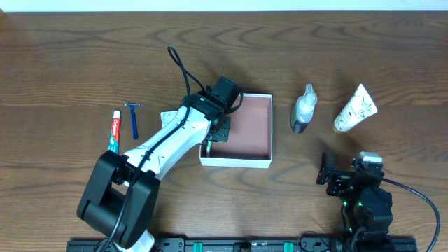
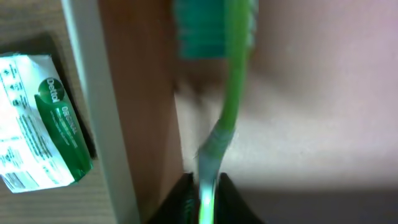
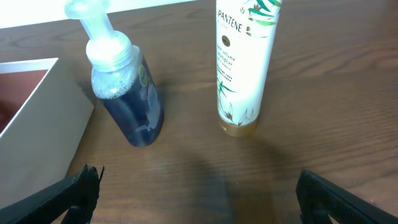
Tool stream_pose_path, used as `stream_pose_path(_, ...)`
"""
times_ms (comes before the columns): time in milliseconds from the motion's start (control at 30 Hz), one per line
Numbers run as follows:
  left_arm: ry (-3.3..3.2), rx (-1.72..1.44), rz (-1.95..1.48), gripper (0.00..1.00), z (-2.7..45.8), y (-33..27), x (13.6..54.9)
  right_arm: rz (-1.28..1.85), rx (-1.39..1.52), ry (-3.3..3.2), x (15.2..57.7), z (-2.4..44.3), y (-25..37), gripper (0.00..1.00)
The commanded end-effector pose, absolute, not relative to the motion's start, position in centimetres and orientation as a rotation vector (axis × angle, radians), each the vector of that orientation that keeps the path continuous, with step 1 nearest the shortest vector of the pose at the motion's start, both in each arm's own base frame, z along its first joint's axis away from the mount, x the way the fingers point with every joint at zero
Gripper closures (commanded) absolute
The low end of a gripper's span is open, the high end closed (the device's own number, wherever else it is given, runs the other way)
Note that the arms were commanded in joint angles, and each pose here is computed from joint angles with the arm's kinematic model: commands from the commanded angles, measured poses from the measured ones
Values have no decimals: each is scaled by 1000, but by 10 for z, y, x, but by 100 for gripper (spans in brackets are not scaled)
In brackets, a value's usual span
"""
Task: Pack container
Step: 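Lower the toothbrush into the box and open the left gripper, then move left gripper to the Colgate toothpaste tube and grasp it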
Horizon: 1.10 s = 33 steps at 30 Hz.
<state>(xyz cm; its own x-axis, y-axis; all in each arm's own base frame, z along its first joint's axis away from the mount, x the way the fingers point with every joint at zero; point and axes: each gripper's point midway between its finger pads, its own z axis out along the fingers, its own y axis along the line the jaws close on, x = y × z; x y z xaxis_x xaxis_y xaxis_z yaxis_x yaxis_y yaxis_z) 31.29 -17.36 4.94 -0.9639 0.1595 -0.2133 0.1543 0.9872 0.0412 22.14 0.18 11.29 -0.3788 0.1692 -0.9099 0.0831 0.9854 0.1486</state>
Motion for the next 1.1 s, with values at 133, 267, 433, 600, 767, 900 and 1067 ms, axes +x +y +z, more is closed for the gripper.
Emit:
stream_pose_path(133,2903,240,61,67,51,-173,316,91,196,1956,221,113,0,1)
stream_pose_path(267,2888,237,49,67,56,-175,321,91,196,1956,221,113,0,1)
stream_pose_path(433,2898,247,-33,67,61,-187,320,91,196,1956,221,113,0,1)
stream_pose_path(600,2909,267,-123,75,61,-200,316,91,196,1956,221,113,0,1)
stream_pose_path(767,2849,326,-139,94,82,-202,323,91,196,1956,221,113,0,1)
stream_pose_path(900,2704,337,-136,94,144,-200,338,91,196,1956,221,113,0,1)
stream_pose_path(1067,2536,219,13,78,215,-155,351,91,196,1956,221,113,0,1)
